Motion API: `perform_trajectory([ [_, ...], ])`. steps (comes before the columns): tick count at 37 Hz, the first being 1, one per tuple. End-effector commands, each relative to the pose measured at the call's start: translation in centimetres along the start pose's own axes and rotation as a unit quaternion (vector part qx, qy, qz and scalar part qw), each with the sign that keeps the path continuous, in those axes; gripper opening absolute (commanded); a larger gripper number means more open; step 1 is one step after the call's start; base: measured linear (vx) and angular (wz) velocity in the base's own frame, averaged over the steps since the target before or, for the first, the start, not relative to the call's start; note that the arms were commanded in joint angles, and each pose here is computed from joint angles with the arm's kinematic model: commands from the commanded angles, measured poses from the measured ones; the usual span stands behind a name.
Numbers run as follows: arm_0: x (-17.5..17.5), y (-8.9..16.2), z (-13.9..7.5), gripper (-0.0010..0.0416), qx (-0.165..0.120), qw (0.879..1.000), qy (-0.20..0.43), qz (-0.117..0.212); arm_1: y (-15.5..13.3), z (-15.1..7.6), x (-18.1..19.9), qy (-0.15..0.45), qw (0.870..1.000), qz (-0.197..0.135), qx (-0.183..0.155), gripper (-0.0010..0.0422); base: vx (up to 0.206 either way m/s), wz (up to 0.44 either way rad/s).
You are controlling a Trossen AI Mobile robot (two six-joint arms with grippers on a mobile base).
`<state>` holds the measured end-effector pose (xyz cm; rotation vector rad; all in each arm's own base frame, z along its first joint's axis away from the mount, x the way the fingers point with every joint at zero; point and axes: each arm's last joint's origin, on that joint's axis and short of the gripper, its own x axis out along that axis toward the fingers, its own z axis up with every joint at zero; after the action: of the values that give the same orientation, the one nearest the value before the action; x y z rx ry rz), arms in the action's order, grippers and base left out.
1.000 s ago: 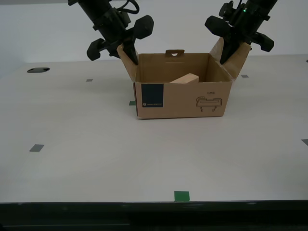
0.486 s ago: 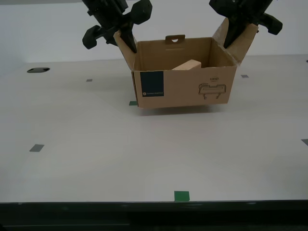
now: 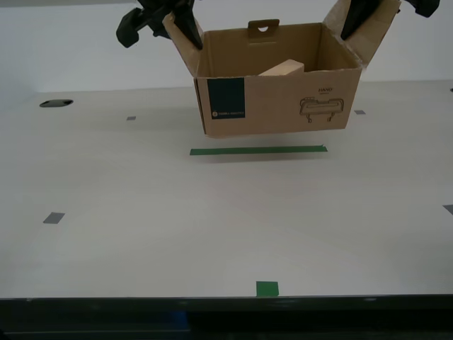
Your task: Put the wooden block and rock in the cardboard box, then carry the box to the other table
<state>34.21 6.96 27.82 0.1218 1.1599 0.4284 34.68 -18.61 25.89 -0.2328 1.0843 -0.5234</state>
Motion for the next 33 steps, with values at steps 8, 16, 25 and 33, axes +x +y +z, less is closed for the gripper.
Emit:
perform_trajectory([
  [8, -2.7, 0.8, -0.6, -0.0001, -0.006, 1.0, -0.023, -0.005, -1.2, -0.3, -2.0, -0.01, 1.0, -0.009, 0.011, -0.0001, 0.0, 0.0],
  [16, -3.7, 1.2, -0.9, -0.0001, -0.006, 1.0, -0.028, -0.004, -1.8, -0.5, -2.8, -0.013, 1.0, -0.015, 0.016, -0.0001, 0.0, 0.0],
  [25, -3.7, 1.2, -0.9, -0.0001, -0.006, 1.0, -0.027, -0.004, -2.2, -0.6, -3.0, -0.013, 1.0, -0.017, 0.02, -0.0001, 0.0, 0.0],
  [33, -3.6, 1.2, -0.9, -0.0001, -0.007, 1.0, -0.028, -0.004, -2.2, -0.6, -3.0, -0.013, 1.0, -0.018, 0.021, -0.0001, -0.007, -0.001],
])
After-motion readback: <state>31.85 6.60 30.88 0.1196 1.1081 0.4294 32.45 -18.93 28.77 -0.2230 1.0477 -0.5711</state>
